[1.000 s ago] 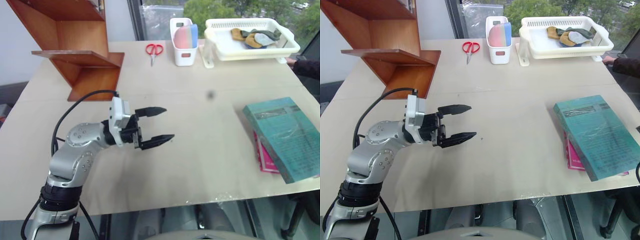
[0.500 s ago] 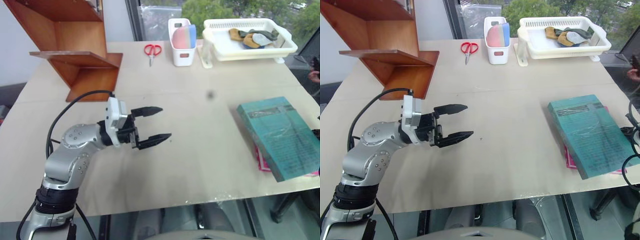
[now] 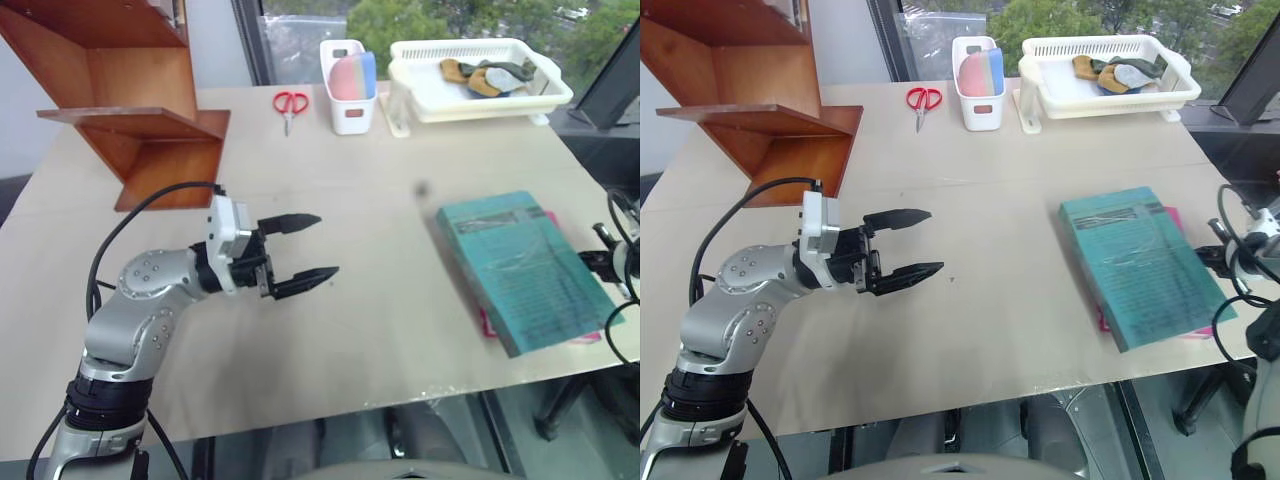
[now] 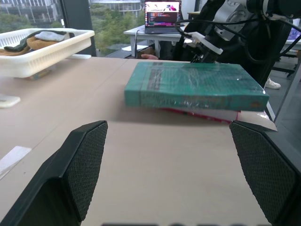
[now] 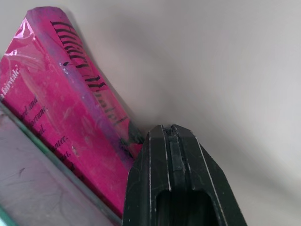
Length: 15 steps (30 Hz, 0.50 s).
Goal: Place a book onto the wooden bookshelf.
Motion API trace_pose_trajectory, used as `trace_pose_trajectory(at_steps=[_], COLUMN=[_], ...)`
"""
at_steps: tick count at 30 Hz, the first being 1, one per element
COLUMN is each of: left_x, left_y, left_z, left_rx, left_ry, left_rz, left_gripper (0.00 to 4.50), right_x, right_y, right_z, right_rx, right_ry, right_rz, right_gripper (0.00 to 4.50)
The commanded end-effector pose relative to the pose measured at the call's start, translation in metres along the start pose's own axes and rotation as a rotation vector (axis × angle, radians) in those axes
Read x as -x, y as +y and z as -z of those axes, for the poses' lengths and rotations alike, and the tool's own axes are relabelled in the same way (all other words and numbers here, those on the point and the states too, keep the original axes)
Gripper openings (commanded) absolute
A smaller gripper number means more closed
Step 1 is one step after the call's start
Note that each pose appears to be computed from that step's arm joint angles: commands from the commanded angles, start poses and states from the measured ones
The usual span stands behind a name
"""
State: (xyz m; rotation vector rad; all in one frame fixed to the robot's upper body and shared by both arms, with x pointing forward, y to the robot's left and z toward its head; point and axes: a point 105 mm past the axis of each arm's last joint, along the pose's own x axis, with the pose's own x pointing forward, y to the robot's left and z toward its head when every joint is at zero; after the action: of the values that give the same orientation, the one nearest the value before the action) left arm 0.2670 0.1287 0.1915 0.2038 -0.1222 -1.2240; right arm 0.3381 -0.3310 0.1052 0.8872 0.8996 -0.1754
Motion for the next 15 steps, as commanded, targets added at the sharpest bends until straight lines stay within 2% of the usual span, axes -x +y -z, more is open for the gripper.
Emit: trace_pose_trajectory(at_steps=[1, 15], left_x=[0.002, 0.015], left_y=[-0.004, -0.024], left_z=[-0.013, -0.009], left_rx=[-0.061, 0.012], left_ry=[-0.025, 0.021], left_rz=[0.012, 0.167], left_gripper=[4.5, 4.5], right_x=[-0.017, -0.041], right_y=[0.018, 0.056], right_z=[0.031, 0.064], right_rx=[-0.005, 0.03], right_ry=[0.145, 0.205], right_rz=[-0.06, -0.148], right_gripper=[0.05, 0.05])
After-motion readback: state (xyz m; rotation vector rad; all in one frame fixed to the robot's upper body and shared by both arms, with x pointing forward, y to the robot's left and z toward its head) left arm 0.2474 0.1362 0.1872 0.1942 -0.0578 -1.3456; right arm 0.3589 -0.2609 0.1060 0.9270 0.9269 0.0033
